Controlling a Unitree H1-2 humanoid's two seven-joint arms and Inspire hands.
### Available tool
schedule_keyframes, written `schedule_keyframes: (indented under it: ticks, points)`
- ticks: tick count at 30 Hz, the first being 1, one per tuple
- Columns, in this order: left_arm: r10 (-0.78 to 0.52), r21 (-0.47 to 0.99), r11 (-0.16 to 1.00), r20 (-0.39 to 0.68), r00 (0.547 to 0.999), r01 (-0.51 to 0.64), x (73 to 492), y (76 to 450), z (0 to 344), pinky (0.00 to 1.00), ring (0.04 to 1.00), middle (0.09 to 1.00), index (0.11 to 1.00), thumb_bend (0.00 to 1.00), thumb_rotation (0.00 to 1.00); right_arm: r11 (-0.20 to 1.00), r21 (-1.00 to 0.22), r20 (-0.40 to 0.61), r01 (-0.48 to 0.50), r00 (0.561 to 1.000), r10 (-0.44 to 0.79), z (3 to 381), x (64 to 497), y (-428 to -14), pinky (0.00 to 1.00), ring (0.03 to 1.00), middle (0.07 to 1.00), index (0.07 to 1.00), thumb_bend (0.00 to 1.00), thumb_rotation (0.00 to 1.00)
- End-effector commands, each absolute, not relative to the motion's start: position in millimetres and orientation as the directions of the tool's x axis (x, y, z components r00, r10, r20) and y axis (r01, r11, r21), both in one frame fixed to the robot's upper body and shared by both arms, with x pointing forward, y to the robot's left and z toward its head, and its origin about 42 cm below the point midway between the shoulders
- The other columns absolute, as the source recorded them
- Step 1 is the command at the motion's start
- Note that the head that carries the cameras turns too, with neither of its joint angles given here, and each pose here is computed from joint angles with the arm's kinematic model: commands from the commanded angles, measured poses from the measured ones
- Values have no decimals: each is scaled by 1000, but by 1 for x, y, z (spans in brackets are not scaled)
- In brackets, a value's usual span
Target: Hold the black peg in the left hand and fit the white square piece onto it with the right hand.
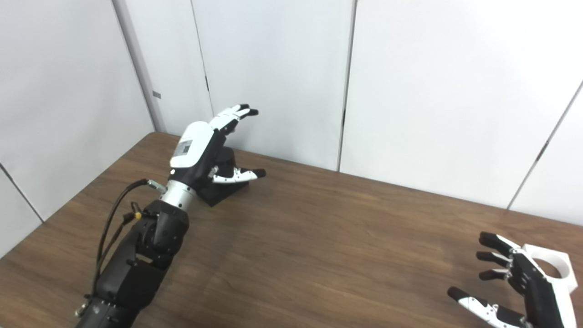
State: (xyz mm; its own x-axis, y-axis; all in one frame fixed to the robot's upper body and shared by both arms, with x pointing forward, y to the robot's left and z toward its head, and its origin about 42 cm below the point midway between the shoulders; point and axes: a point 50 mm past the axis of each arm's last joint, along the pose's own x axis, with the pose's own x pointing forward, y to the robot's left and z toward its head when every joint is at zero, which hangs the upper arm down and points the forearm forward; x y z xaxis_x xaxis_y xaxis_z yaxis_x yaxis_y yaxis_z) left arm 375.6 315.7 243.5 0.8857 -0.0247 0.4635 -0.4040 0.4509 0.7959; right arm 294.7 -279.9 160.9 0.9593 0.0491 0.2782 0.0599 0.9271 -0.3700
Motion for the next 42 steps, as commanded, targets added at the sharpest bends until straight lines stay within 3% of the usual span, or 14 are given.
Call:
schedule_keyframes:
  ticks: [1, 7, 9, 12, 23, 28, 31, 42]
  points:
    - [2, 766, 392, 553, 833, -510, 387, 323, 273, 876, 999, 999, 873, 951, 302, 924, -375, 351, 78, 934, 64, 179, 299, -281, 528, 701, 775, 754, 664, 97]
    - [51, 779, 353, 538, 842, -519, 394, 338, 275, 881, 1000, 1000, 877, 970, 373, 927, -368, 352, 76, 934, 63, 178, 300, -283, 525, 698, 774, 752, 674, 122]
    - [58, 787, 344, 526, 848, -512, 397, 344, 274, 969, 1000, 1000, 878, 991, 393, 926, -370, 350, 76, 935, 63, 178, 300, -283, 525, 703, 775, 753, 670, 123]
    - [70, 800, 317, 515, 854, -509, 402, 353, 270, 997, 1000, 1000, 875, 1000, 433, 923, -378, 354, 79, 933, 65, 179, 300, -282, 515, 698, 775, 750, 668, 137]
    - [179, 869, 221, 409, 895, -442, 409, 368, 265, 1000, 1000, 1000, 891, 1000, 618, 917, -389, 354, 90, 933, 59, 178, 301, -284, 513, 692, 773, 747, 669, 217]
    - [193, 885, 201, 383, 903, -419, 408, 370, 259, 923, 1000, 1000, 880, 1000, 677, 913, -397, 353, 97, 934, 54, 179, 301, -286, 511, 688, 770, 743, 650, 248]
    - [232, 913, 165, 331, 915, -372, 409, 371, 255, 964, 1000, 1000, 894, 1000, 727, 917, -388, 352, 94, 935, 53, 180, 300, -285, 499, 679, 766, 741, 654, 227]
    - [296, 947, 131, 244, 924, -292, 416, 374, 233, 917, 1000, 1000, 866, 1000, 730, 915, -392, 341, 93, 939, 51, 181, 299, -285, 516, 693, 776, 749, 649, 199]
